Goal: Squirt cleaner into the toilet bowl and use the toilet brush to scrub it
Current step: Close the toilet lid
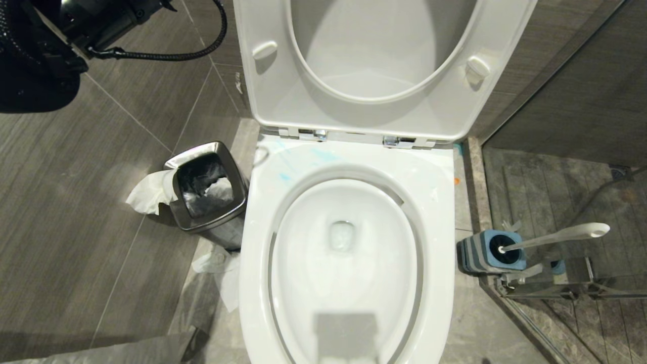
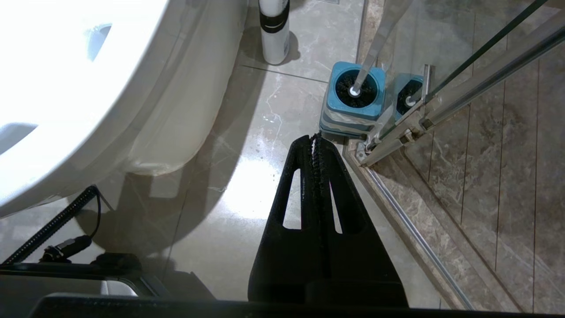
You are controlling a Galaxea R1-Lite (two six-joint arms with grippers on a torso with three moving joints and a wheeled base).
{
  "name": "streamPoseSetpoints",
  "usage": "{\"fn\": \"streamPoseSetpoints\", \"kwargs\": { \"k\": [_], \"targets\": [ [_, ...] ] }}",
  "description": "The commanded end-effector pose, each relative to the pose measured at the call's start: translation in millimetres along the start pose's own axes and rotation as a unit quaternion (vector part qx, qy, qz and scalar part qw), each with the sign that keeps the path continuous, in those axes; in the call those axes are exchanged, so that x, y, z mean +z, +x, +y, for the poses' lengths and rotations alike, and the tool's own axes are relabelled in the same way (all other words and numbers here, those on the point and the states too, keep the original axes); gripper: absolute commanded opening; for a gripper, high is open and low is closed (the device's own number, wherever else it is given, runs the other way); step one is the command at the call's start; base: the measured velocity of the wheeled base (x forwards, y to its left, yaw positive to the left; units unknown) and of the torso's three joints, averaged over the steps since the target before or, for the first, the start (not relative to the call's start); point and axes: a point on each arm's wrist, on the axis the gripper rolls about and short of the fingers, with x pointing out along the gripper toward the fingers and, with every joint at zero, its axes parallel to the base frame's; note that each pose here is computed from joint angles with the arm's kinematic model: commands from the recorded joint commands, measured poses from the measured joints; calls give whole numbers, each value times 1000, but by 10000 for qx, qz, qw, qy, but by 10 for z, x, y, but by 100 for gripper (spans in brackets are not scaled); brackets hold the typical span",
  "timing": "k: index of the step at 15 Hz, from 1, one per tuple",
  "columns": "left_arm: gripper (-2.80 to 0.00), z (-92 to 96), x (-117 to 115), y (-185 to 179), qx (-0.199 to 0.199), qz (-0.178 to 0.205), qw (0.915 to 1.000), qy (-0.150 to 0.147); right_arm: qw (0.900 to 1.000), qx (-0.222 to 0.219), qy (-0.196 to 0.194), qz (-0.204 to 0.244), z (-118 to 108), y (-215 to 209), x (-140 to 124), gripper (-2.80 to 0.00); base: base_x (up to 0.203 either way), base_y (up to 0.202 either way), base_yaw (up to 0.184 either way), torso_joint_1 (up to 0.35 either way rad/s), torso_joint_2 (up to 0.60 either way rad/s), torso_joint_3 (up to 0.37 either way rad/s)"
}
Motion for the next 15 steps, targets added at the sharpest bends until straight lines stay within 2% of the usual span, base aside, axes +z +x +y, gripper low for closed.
{"fn": "streamPoseSetpoints", "kwargs": {
  "k": [1, 3, 6, 9, 13, 15],
  "targets": [
    [-280, -44, 2, -36, -255, 51, 9996, -107, 10000, 2, 0, 7, 0, 1, -1, -280, 0, 0, 0, 0, 0, 0],
    [-280, -84, 39, -82, -700, 43, 9971, -293, 10000, 2, 0, 7, 0, 1, -1, -280, 0, 0, 0, 0, 0, 0],
    [-280, -150, 57, -105, -972, 126, 9932, -626, 10000, 2, 0, 7, 0, 1, -1, -280, 0, 0, 0, 0, 0, 0],
    [-280, -249, 153, -149, -1099, 190, 9875, -1110, 10000, 2, 0, 7, 0, 1, -1, -280, 0, 0, 0, 0, 0, 0],
    [-280, -392, 164, -365, -1159, 667, 9729, -1884, 10000, 2, 0, 7, 0, 1, -1, -280, 0, 0, 0, 0, 0, 0],
    [-280, -463, 192, -515, -1166, 933, 9652, -2145, 10000, 2, 0, 7, 0, 1, -1, -280, 0, 0, 0, 0, 0, 0]
  ]
}}
